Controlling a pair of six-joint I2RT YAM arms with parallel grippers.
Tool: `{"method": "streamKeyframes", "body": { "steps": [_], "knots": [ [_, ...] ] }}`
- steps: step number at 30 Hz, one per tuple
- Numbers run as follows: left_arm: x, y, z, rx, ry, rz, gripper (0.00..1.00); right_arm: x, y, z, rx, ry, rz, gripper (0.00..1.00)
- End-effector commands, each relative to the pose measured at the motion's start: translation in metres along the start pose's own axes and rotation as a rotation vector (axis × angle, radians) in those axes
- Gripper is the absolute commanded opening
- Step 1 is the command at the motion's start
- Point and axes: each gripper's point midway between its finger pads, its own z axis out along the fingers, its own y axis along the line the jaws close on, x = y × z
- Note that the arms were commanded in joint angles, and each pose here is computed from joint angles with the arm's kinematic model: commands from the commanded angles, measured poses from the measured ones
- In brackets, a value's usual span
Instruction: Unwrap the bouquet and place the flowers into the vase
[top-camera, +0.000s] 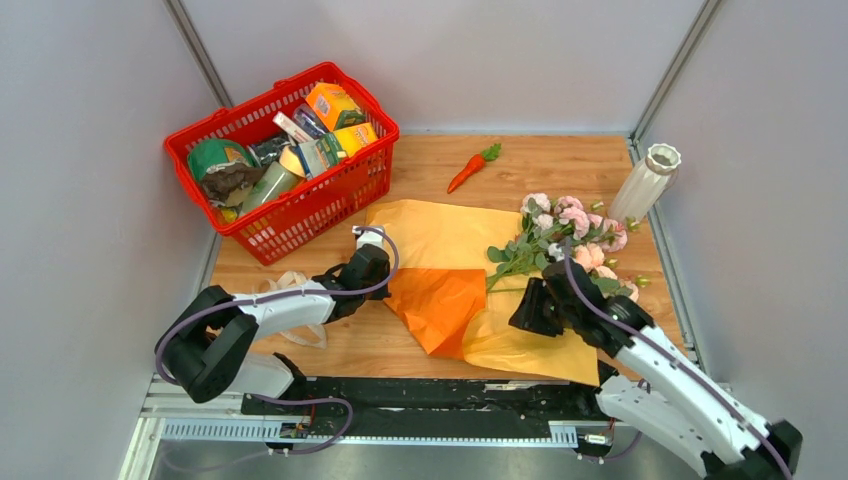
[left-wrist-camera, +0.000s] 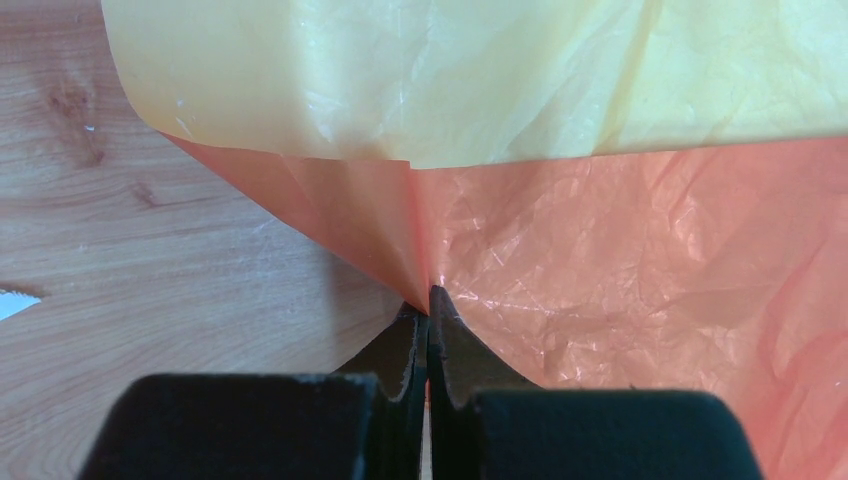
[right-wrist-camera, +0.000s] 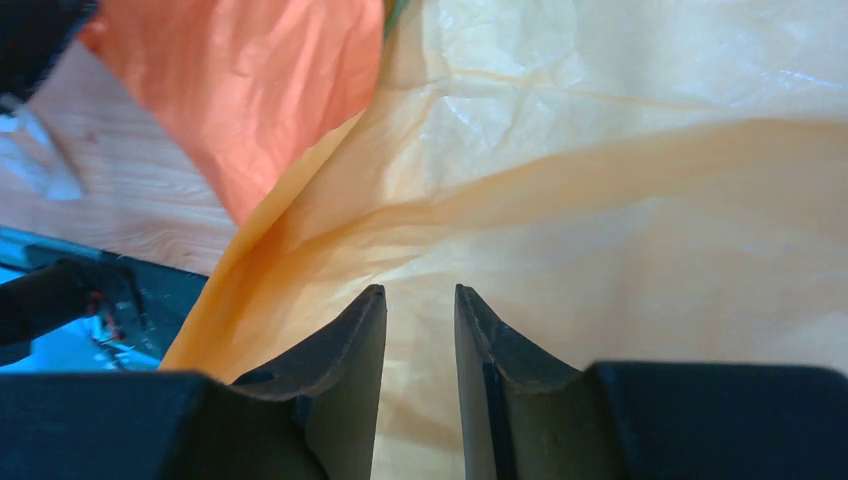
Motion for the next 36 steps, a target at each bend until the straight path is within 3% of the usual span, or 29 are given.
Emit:
{"method": "streamKeyframes", "body": {
  "steps": [1,10,12,18,21,34,36],
  "knots": [
    [-0.018,-0.006,0.000,0.007,-0.043,0.002,0.00,0.016,0.004,-0.009,-0.101,-0.010,0.088,0.36],
    [-0.022,-0.007,0.006,-0.009,-0.047,0.020,0.00,-0.069,0.041,-0.009,-0.153,-0.312,0.067,0.39],
    [-0.024,-0.006,0.007,-0.021,-0.051,0.021,0.00,-0.078,0.040,0.004,-0.117,-0.328,0.059,0.40],
    [-0.028,-0.004,0.015,-0.066,-0.042,0.033,0.00,-0.053,0.024,0.066,-0.022,-0.181,0.024,0.39],
    [-0.028,0.003,0.021,-0.127,-0.022,0.053,0.00,-0.051,0.015,0.085,0.010,-0.190,0.022,0.39],
    [-0.052,-0.001,0.030,-0.179,-0.035,0.081,0.00,-0.096,0.006,0.092,0.075,-0.336,-0.071,0.39],
    [-0.063,-0.006,0.023,-0.163,-0.050,0.070,0.07,-0.100,0.014,0.085,0.059,-0.325,-0.079,0.39]
  ]
}}
